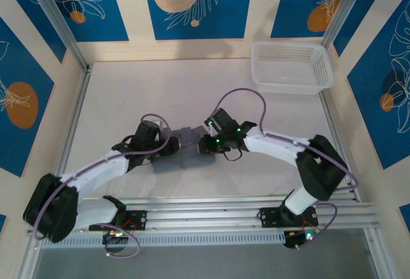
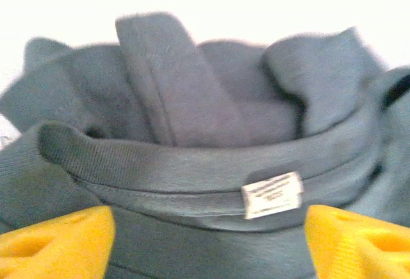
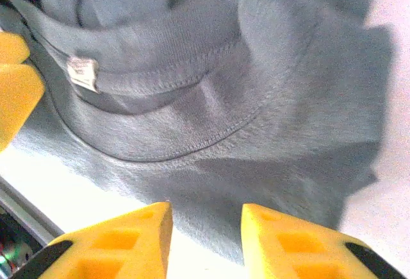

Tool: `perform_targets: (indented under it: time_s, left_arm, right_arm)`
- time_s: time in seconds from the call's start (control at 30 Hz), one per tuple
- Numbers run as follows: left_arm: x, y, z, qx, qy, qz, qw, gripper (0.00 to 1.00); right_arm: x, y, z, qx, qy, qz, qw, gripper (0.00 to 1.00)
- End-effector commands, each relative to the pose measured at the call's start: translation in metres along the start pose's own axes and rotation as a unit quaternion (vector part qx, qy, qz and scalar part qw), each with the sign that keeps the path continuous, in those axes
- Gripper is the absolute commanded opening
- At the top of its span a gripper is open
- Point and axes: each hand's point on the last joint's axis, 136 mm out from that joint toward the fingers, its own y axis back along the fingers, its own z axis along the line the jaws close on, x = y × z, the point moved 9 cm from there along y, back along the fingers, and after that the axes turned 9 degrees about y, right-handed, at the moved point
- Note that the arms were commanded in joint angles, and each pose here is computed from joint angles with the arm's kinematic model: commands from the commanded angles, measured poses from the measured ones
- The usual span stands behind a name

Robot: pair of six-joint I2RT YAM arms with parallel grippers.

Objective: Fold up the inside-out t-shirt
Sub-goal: Smooth out the T-shirt at the center of the table, then move the T-shirt to the middle-left of the table.

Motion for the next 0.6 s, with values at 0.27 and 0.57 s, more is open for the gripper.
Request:
perform_targets:
  time_s: [0.27,0.57]
  left_arm:
    - [-0.004,0.095,-0.014,0.1,-0.093,-0.085,0.987,0.99]
    - [0.0,0.101,0.022,-0.041,0.024,-0.124,0.991,0.95]
  right_arm:
    - [0.04,-0.027,-0.002,-0.005,-0.152,-0.038,0.988,0.29]
    - [-0.031,-0.112,0.088,-0.048,-0.044,-0.038,0.997,0.27]
